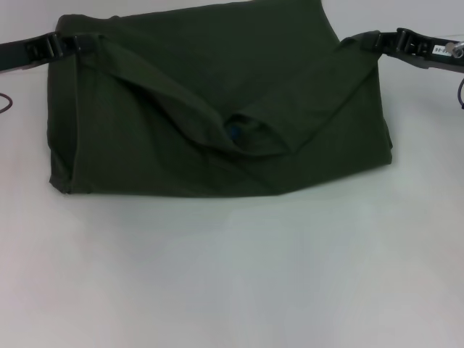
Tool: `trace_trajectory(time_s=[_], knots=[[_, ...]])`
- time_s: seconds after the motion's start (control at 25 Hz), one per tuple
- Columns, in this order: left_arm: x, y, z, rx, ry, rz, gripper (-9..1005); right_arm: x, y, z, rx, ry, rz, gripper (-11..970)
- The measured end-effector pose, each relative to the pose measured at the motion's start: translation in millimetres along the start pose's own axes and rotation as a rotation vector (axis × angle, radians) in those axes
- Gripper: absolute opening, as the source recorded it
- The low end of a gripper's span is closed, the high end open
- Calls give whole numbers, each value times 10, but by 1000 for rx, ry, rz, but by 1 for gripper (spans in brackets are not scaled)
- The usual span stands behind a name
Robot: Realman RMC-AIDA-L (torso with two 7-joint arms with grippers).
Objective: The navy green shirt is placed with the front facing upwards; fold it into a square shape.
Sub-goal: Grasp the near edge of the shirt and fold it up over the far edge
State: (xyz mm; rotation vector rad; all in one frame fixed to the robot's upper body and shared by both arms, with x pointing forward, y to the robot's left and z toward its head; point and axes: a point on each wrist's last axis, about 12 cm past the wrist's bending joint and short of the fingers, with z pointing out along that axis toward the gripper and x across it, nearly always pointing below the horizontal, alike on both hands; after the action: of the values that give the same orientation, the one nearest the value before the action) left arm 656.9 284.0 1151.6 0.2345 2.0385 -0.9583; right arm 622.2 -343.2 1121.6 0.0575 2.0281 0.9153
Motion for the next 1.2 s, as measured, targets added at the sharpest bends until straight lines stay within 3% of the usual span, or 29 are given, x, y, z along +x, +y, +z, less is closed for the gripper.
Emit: trace_trajectory(time_s=[0.64,1.2], knots=[[108,23,260,-99,-91,-3,21,37,15,187,74,-30,-9,75],[181,106,274,-175,-152,-17,23,64,89,373,104,-29,-30,75]])
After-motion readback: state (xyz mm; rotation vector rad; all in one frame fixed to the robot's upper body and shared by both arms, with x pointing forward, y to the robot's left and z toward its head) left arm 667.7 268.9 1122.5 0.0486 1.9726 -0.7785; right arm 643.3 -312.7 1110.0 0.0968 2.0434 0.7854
